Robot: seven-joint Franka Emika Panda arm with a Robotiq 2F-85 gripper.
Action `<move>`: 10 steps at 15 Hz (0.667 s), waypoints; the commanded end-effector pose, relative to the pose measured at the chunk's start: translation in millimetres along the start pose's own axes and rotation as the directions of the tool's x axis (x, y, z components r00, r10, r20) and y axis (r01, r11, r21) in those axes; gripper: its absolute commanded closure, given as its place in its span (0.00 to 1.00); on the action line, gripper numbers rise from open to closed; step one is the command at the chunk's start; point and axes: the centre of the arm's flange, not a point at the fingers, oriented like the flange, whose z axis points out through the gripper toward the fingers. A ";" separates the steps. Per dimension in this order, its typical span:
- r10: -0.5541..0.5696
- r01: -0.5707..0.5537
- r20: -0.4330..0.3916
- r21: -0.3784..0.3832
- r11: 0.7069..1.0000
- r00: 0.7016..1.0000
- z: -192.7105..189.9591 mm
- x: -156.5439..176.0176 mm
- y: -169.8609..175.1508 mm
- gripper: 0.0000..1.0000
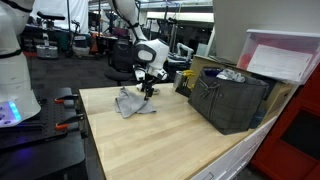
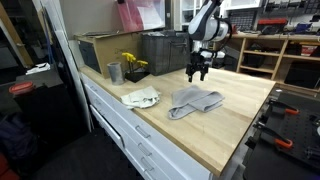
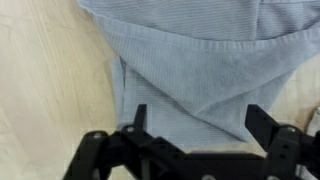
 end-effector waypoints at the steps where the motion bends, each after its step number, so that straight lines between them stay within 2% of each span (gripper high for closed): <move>1: 0.165 -0.164 0.033 -0.027 0.986 0.986 17.0 -2.4 20.8 0.00; 3: 0.178 -0.177 0.041 -0.014 0.984 0.983 22.7 -8.7 31.5 0.00; 7: 0.103 -0.089 0.113 -0.116 0.989 0.988 26.9 -18.3 44.4 0.00; 8: 0.087 -0.069 0.135 -0.137 0.988 0.987 28.1 -21.1 45.4 0.18; 9: 0.065 -0.040 0.168 -0.146 0.988 0.984 29.2 -23.7 45.7 0.28; 10: 0.048 -0.017 0.197 -0.155 0.988 0.979 32.4 -25.7 45.5 0.15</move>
